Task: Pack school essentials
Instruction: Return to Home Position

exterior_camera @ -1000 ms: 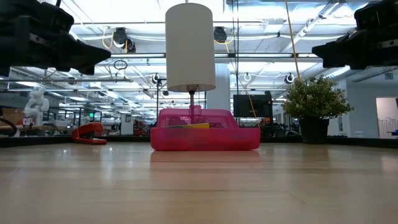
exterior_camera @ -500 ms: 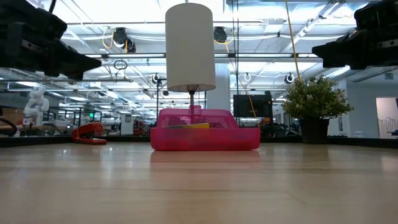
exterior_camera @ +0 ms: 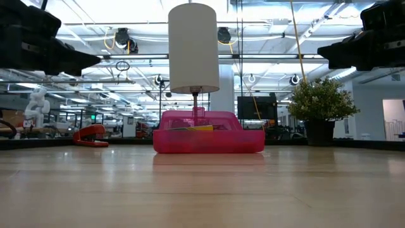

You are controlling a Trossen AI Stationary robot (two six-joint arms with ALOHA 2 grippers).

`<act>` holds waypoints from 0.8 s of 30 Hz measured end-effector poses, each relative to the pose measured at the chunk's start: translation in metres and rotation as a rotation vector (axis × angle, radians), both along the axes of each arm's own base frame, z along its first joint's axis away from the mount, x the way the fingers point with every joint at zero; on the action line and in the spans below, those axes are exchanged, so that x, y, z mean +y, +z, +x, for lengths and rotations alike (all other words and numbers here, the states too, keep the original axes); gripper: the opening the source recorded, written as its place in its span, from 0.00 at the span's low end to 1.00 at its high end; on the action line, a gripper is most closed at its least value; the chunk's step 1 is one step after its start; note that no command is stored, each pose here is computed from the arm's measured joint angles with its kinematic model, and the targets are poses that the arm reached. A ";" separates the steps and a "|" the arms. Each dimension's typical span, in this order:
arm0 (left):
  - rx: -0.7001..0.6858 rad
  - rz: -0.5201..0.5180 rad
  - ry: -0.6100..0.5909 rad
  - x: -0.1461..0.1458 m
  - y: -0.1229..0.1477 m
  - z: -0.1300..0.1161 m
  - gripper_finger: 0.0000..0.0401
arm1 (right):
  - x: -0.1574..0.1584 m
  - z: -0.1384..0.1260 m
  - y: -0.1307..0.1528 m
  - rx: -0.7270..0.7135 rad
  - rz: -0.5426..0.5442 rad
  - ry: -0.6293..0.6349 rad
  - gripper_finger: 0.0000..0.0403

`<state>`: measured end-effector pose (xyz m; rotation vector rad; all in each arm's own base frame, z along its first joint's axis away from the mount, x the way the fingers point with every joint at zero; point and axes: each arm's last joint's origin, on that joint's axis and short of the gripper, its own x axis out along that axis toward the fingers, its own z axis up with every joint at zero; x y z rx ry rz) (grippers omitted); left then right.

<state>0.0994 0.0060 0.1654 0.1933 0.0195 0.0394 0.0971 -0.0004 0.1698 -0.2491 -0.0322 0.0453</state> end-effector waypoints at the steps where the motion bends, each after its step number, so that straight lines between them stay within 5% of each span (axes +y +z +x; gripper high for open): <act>1: 0.002 -0.007 0.007 0.001 0.000 0.000 0.01 | 0.000 0.000 0.000 0.000 0.000 0.000 0.00; 24: 0.018 -0.044 0.019 0.001 -0.002 0.001 0.07 | 0.000 0.000 0.000 -0.002 0.000 0.000 0.00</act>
